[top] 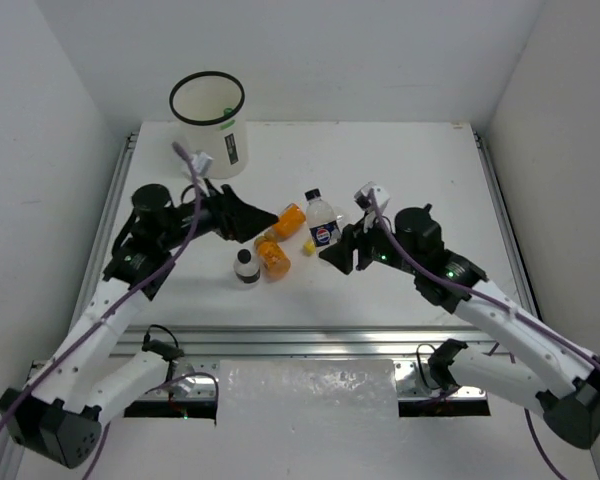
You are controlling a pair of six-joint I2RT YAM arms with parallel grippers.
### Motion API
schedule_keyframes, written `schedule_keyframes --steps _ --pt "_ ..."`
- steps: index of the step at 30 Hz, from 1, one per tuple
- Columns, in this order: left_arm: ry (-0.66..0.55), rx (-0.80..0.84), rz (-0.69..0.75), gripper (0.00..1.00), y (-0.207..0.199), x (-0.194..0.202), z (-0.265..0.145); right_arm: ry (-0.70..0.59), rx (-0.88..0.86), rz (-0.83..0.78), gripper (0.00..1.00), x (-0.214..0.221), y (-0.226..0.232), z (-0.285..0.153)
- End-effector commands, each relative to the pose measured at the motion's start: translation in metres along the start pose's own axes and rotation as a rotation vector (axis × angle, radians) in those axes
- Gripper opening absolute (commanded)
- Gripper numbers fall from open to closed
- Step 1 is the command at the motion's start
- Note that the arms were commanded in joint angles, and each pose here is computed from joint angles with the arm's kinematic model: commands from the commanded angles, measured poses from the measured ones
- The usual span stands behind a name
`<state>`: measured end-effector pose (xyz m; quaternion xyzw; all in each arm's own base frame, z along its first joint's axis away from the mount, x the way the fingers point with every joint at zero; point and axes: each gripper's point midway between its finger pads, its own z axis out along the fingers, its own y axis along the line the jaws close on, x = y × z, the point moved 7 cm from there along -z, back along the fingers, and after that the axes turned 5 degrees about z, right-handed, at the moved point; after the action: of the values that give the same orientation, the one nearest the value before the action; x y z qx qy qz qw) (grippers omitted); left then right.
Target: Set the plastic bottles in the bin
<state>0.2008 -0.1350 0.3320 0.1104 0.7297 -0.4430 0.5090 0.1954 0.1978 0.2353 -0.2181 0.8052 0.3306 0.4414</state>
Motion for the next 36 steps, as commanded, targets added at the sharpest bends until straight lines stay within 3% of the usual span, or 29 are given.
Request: schedule_keyframes --steps 1,5,9,11,12,13,15,16,17,19,22,23,26,27,28,31,34,35,36 --pt "-0.013 0.276 0.039 1.00 -0.041 -0.008 0.022 -0.169 -0.209 -0.016 0.31 -0.025 0.030 -0.016" --pt "0.011 0.418 0.059 1.00 -0.063 -0.008 0.048 -0.213 -0.417 -0.075 0.33 -0.038 0.055 -0.032" --pt "0.046 0.444 0.043 1.00 -0.068 -0.002 0.073 -0.239 -0.494 -0.097 0.32 -0.046 0.066 -0.041" --pt "0.052 0.476 0.043 0.91 -0.076 0.000 0.080 -0.237 -0.512 -0.105 0.32 -0.048 0.068 -0.043" --pt "0.056 0.493 0.048 0.82 -0.080 0.001 0.081 -0.237 -0.515 -0.105 0.33 -0.049 0.069 -0.043" --pt "0.056 0.502 0.051 0.34 -0.082 -0.002 0.086 -0.242 -0.520 -0.109 0.40 -0.050 0.070 -0.045" --pt "0.073 0.490 0.052 0.00 -0.085 -0.006 0.089 -0.264 -0.471 -0.088 0.60 -0.052 0.066 -0.044" --pt "0.076 0.453 0.051 0.00 -0.082 -0.009 0.093 -0.286 -0.426 -0.083 0.83 -0.053 0.062 -0.047" --pt "0.025 0.325 0.073 0.00 -0.071 -0.018 0.100 -0.284 -0.356 -0.058 0.99 -0.051 0.055 -0.047" --pt "-0.047 -0.050 0.054 0.00 -0.043 -0.047 0.108 -0.351 -0.087 0.011 0.99 -0.058 0.029 -0.049" --pt "-0.179 -0.539 0.060 0.00 0.008 -0.102 0.103 -0.282 0.319 0.137 0.99 -0.034 -0.016 -0.055" --pt "-0.261 -0.632 0.051 0.00 0.024 -0.137 0.090 -0.274 0.388 0.175 0.99 -0.030 -0.024 -0.057" --pt "-0.338 -0.886 0.017 0.00 0.094 -0.173 0.088 -0.217 0.491 0.176 0.99 -0.017 -0.037 -0.057" --pt "-0.406 -0.917 0.030 0.00 0.093 -0.199 0.084 -0.209 0.497 0.180 0.99 -0.014 -0.038 -0.056" --pt "-0.413 -1.061 0.046 0.00 0.128 -0.199 0.096 -0.198 0.498 0.181 0.99 -0.008 -0.040 -0.054" --pt "-0.460 -1.167 0.107 0.00 0.178 -0.230 0.116 -0.203 0.471 0.197 0.99 0.001 -0.041 -0.050" --pt "-0.528 -1.217 0.163 0.20 0.231 -0.257 0.131 -0.162 0.435 0.200 0.99 0.012 -0.040 -0.043" --pt "-0.574 -1.207 0.209 0.37 0.238 -0.271 0.130 -0.140 0.422 0.196 0.99 0.016 -0.040 -0.041" --pt "-0.539 -1.212 0.223 0.46 0.259 -0.261 0.142 -0.119 0.425 0.194 0.99 0.021 -0.042 -0.038"
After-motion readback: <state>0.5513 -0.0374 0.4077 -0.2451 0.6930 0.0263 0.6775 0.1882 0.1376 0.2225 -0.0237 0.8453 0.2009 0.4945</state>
